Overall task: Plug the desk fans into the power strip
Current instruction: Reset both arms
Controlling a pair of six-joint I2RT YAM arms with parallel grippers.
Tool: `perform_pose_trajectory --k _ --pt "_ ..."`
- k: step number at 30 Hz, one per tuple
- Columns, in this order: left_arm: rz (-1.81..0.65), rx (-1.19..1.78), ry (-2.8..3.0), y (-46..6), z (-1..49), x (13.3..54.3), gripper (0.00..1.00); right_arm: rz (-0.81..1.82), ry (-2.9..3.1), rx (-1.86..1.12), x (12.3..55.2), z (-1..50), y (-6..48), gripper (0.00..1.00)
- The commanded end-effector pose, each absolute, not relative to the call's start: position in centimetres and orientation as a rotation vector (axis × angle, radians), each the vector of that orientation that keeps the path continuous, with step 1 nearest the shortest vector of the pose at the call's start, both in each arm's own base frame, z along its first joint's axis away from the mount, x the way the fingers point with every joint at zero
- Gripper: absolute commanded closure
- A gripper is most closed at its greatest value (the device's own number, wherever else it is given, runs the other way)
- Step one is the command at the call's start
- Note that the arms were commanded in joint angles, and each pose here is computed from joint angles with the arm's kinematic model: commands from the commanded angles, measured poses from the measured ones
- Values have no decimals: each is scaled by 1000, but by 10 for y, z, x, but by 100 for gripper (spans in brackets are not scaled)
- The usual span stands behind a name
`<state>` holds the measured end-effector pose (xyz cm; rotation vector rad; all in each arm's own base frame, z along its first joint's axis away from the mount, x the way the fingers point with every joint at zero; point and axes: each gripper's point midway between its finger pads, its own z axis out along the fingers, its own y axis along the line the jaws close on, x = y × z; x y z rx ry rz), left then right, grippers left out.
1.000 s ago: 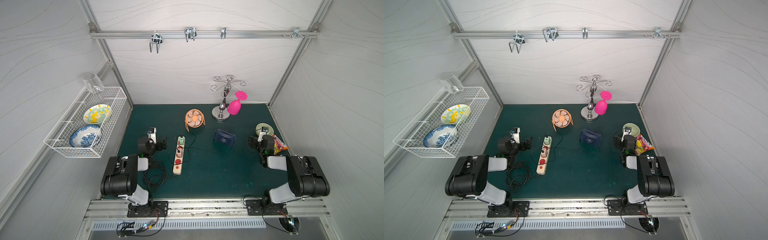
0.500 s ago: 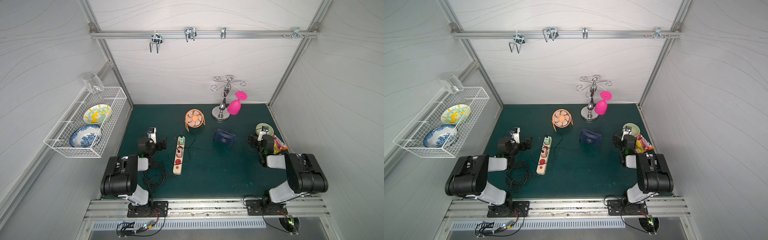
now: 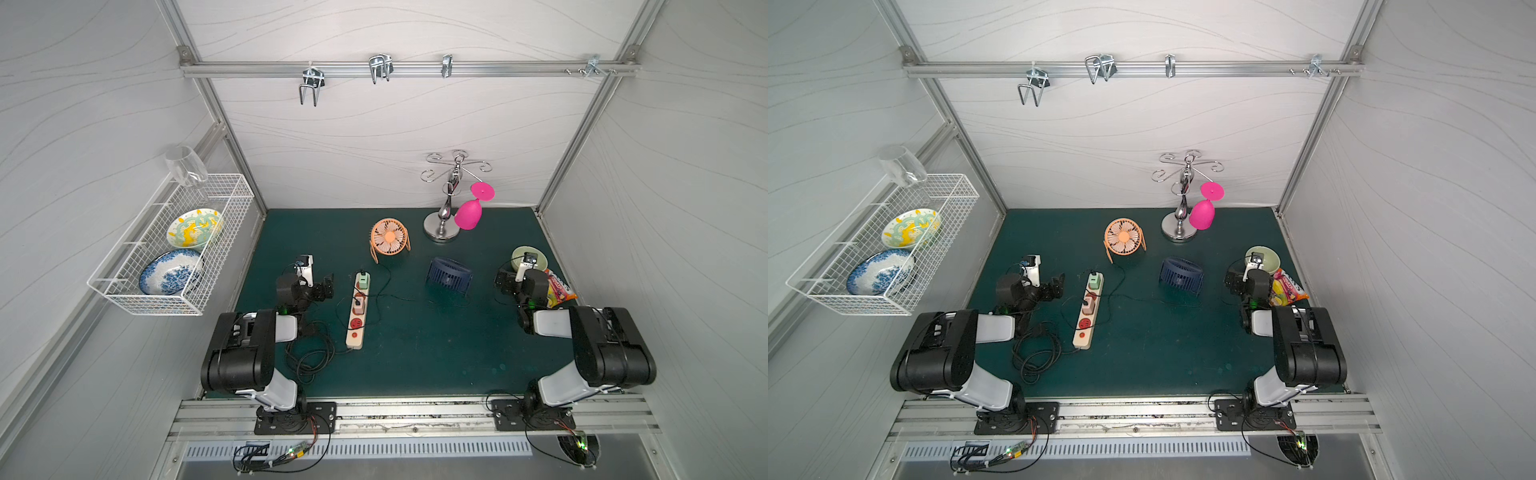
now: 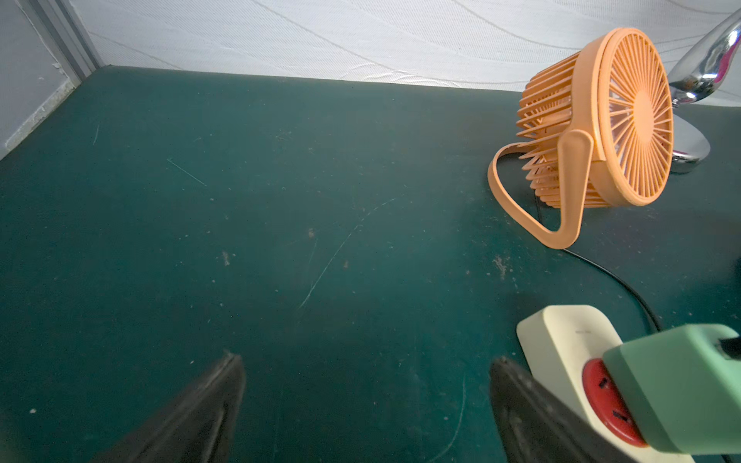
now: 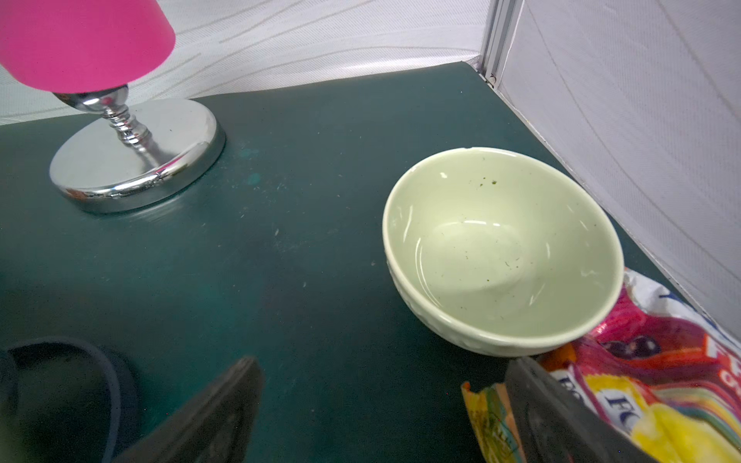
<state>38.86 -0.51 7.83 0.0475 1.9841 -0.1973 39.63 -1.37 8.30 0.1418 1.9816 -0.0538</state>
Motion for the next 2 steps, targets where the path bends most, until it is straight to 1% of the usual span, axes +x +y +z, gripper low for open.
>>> perform_pose_trajectory --k 1,2 --pt "-183 55 1923 -5 94 397 0 -54 1971 163 399 84 -17 1" --pt "-183 55 1923 -5 94 397 0 -55 1971 163 398 85 -17 1"
